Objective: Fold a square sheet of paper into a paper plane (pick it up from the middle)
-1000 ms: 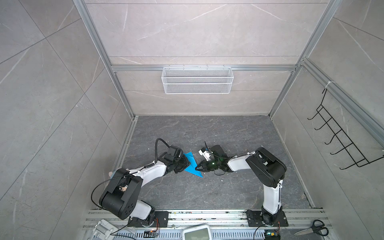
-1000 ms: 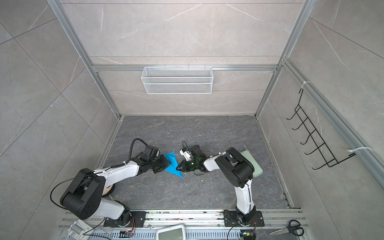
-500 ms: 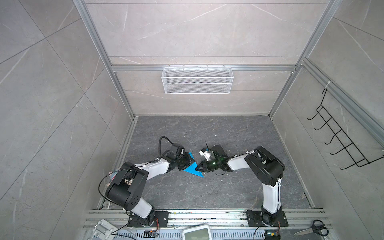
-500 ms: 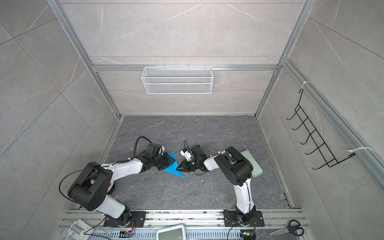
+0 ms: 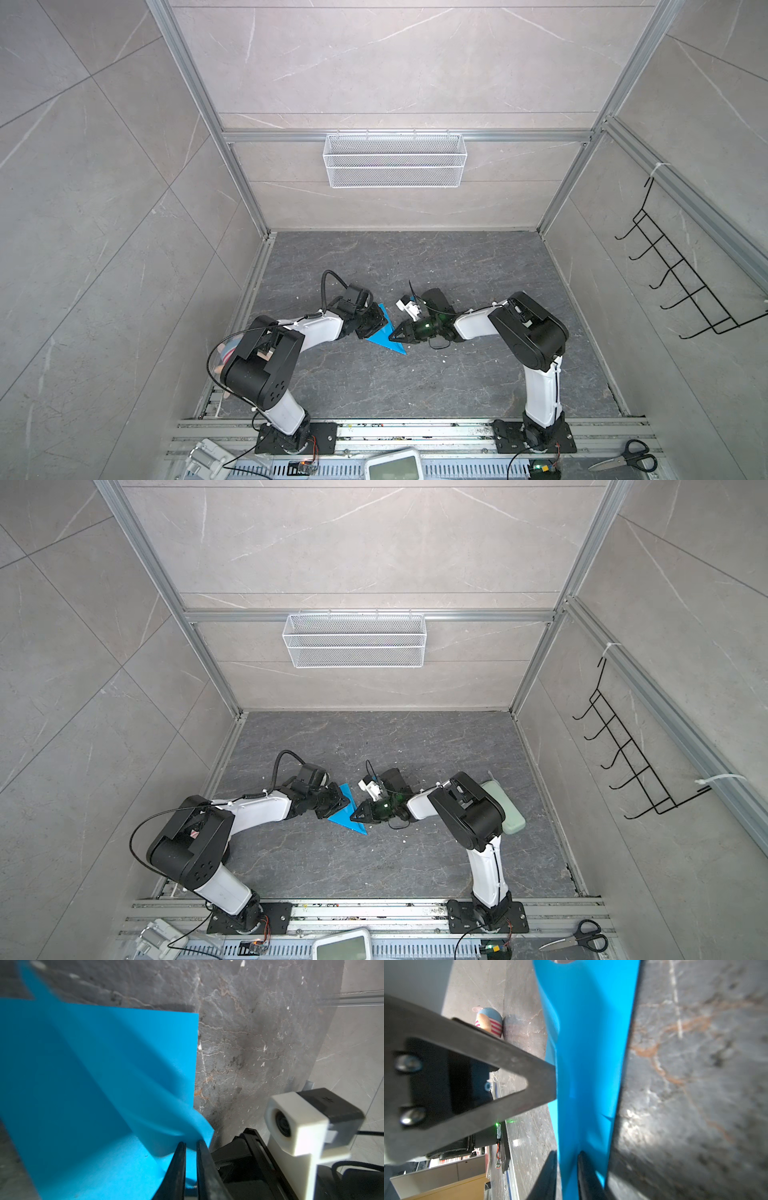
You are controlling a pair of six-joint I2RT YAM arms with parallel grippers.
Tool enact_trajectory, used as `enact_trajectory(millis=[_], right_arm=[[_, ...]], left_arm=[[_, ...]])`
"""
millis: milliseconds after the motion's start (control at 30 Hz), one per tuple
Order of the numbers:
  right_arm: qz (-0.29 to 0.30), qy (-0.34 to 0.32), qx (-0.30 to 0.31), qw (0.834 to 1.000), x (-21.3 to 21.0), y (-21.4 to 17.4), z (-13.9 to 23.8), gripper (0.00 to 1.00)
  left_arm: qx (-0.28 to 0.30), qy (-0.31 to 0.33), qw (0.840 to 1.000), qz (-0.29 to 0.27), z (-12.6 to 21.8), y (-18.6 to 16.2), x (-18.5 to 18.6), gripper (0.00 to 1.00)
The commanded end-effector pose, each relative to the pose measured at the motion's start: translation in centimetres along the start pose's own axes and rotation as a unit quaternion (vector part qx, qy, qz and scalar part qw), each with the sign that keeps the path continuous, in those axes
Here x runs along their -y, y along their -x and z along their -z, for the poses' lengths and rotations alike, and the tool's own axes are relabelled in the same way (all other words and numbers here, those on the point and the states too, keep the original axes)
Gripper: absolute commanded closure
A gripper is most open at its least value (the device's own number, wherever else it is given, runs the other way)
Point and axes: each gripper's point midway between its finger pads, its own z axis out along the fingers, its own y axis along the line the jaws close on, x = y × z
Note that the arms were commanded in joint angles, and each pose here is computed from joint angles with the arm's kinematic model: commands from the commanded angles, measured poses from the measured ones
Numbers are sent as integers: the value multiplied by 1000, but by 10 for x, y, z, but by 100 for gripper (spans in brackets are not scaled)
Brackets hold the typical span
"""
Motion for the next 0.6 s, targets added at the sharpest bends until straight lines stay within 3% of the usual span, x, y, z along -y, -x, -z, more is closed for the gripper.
enact_trajectory(millis=[0, 200, 567], right_arm=[[16, -13, 1, 1000, 3, -1, 3, 73], [40, -8, 18, 999, -11, 8, 11, 70], [49, -60, 48, 996, -5, 15, 24, 71]], left_arm=[[4, 12, 1000, 7, -2, 5, 1, 84], [1, 21, 1000, 10, -7, 7, -2, 84], [1, 26, 1000, 13, -9, 6, -5, 84]])
